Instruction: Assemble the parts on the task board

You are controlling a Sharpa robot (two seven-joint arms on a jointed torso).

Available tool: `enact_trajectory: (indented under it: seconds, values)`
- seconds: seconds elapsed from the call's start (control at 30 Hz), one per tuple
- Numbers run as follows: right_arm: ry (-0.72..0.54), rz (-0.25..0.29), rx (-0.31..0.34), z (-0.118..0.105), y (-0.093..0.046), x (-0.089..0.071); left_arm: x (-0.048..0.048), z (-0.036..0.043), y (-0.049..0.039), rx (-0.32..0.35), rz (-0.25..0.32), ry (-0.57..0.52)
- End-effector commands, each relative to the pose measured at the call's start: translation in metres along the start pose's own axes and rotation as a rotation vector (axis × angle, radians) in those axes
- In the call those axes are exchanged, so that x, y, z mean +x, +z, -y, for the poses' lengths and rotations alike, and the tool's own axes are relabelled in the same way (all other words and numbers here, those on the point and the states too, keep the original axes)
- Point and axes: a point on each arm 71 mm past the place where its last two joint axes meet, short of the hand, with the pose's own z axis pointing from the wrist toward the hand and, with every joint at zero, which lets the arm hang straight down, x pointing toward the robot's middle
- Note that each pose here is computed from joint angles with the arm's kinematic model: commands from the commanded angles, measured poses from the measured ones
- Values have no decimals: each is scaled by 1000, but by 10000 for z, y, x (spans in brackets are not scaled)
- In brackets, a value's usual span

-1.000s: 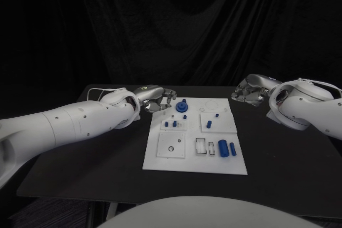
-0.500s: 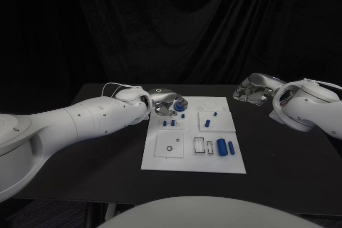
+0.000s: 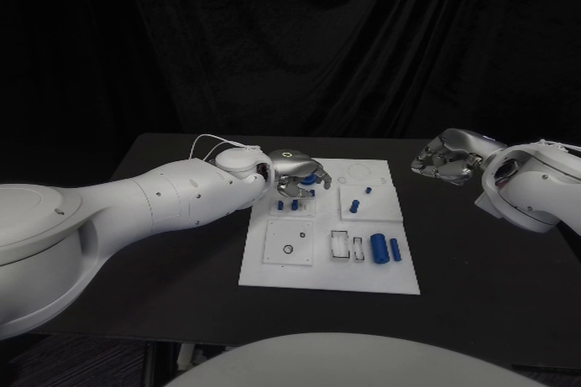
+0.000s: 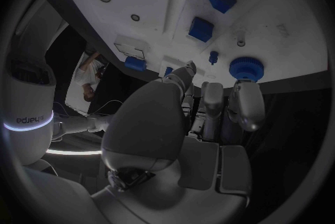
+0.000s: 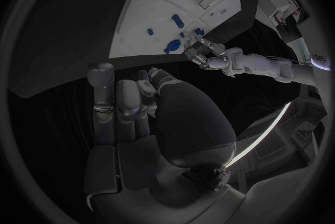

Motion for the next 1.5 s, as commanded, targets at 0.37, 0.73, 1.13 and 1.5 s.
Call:
enact_trajectory:
  seconds: [0.37, 0.73, 1.13, 1.5]
  values:
    - [-15, -47, 43, 8, 16, 29, -9, -36, 75, -44, -8, 27]
    - [-23, -67, 55, 10, 41, 45, 11, -65, 103, -64, -24, 25]
    - [-29, -81, 64, 11, 59, 57, 72, -111, 83, -90, -41, 17]
    - [-33, -95, 72, 12, 66, 68, 91, -144, 70, -105, -39, 18]
